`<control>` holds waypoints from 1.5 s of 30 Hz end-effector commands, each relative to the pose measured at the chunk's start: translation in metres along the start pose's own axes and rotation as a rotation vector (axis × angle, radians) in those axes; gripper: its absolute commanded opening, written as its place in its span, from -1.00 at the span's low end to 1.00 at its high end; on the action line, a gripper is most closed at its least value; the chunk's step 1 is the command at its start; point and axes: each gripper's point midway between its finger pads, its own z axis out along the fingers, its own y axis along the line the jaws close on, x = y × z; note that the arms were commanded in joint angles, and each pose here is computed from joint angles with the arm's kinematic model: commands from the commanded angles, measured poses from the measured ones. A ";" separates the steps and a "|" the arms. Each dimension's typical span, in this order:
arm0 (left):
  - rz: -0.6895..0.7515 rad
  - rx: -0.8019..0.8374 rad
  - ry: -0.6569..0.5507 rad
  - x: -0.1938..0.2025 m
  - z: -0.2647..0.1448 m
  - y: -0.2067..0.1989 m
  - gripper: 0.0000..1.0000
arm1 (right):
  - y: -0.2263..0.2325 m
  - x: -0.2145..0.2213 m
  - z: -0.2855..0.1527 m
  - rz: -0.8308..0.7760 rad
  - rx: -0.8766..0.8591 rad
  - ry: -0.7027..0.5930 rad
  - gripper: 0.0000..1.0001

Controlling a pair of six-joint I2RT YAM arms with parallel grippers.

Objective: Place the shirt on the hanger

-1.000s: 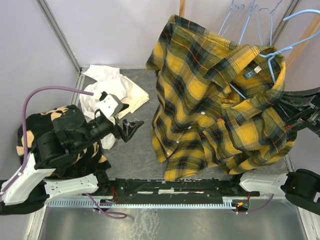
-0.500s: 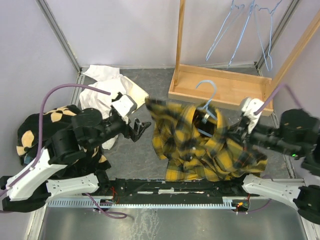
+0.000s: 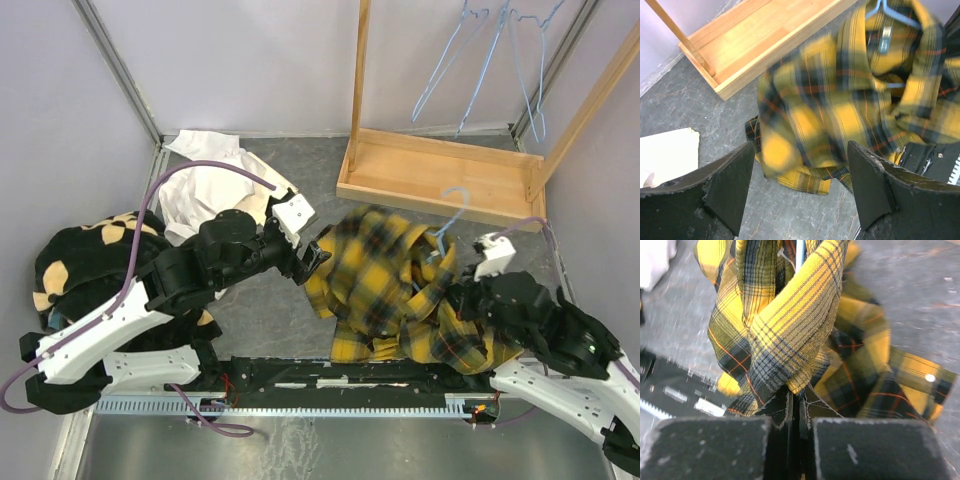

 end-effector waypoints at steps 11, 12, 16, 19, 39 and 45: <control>-0.043 0.089 -0.073 -0.020 0.013 -0.019 0.59 | -0.088 -0.025 -0.038 0.291 0.497 -0.233 -1.00; -0.043 0.094 -0.075 -0.021 0.014 -0.020 0.59 | -0.089 -0.024 -0.037 0.290 0.508 -0.230 -1.00; -0.033 0.110 -0.060 -0.020 0.019 -0.024 0.59 | -0.087 -0.031 -0.033 0.282 0.524 -0.231 -1.00; -0.027 0.125 -0.051 -0.021 0.022 -0.026 0.57 | -0.085 -0.037 -0.027 0.258 0.542 -0.232 -1.00; -0.039 0.141 -0.045 -0.021 0.005 -0.027 0.57 | -0.115 -0.066 0.050 0.445 0.364 -0.108 -1.00; -0.022 0.149 -0.035 -0.018 -0.001 -0.027 0.57 | -0.179 -0.076 0.029 0.625 0.486 -0.198 -1.00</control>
